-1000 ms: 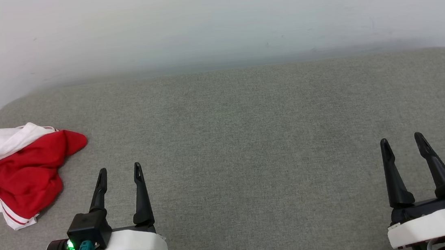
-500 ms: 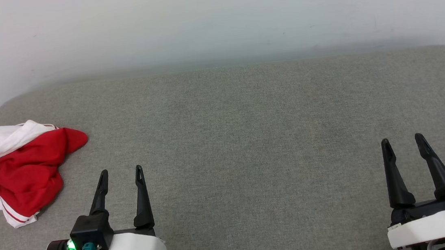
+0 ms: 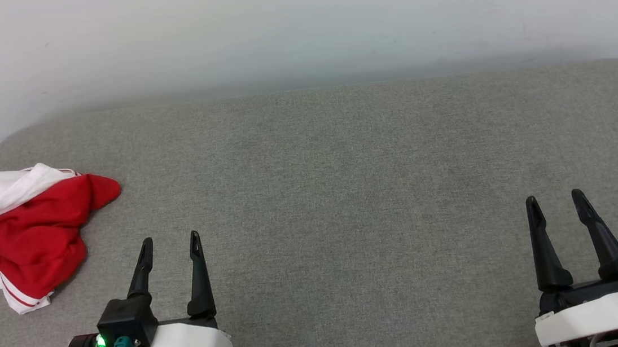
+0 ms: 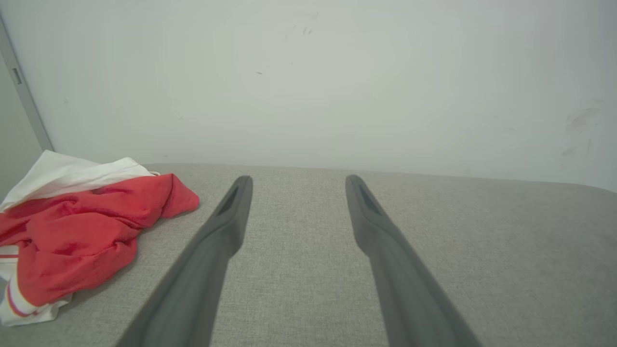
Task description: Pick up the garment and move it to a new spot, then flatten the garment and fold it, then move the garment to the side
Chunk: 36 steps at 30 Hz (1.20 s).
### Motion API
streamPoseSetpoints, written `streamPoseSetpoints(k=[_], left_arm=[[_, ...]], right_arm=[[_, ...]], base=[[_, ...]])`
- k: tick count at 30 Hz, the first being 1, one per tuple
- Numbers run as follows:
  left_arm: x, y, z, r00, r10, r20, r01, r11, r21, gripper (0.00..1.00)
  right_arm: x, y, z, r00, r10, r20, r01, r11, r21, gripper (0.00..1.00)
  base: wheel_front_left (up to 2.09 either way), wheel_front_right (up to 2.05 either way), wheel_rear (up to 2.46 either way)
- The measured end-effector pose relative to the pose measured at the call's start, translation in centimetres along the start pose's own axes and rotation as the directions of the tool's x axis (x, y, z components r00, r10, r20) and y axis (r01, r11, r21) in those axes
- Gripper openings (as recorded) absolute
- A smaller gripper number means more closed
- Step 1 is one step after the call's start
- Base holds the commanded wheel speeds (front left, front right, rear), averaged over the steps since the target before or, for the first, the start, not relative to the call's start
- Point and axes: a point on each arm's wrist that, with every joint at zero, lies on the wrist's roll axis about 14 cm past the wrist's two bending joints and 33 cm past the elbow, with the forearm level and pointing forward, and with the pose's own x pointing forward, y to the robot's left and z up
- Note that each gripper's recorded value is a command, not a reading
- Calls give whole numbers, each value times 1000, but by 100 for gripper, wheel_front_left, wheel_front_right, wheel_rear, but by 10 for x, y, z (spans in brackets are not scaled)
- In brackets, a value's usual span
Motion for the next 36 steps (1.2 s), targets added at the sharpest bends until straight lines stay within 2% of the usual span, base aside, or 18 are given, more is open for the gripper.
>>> streamPoseSetpoints(k=[18,28,36], left_arm=[[-1,8,2,1000,25,4,-25,1000,4,100],[-15,41,6,992,128,7,-129,991,25,100],[-38,78,9,969,247,8,-247,968,43,100]], right_arm=[[5,9,-3,1000,27,-4,-27,1000,9,100],[20,44,-14,991,132,-22,-132,991,30,100],[34,83,-24,969,246,-36,-244,968,49,100]], base=[[0,0,0],[0,0,0],[0,0,0]])
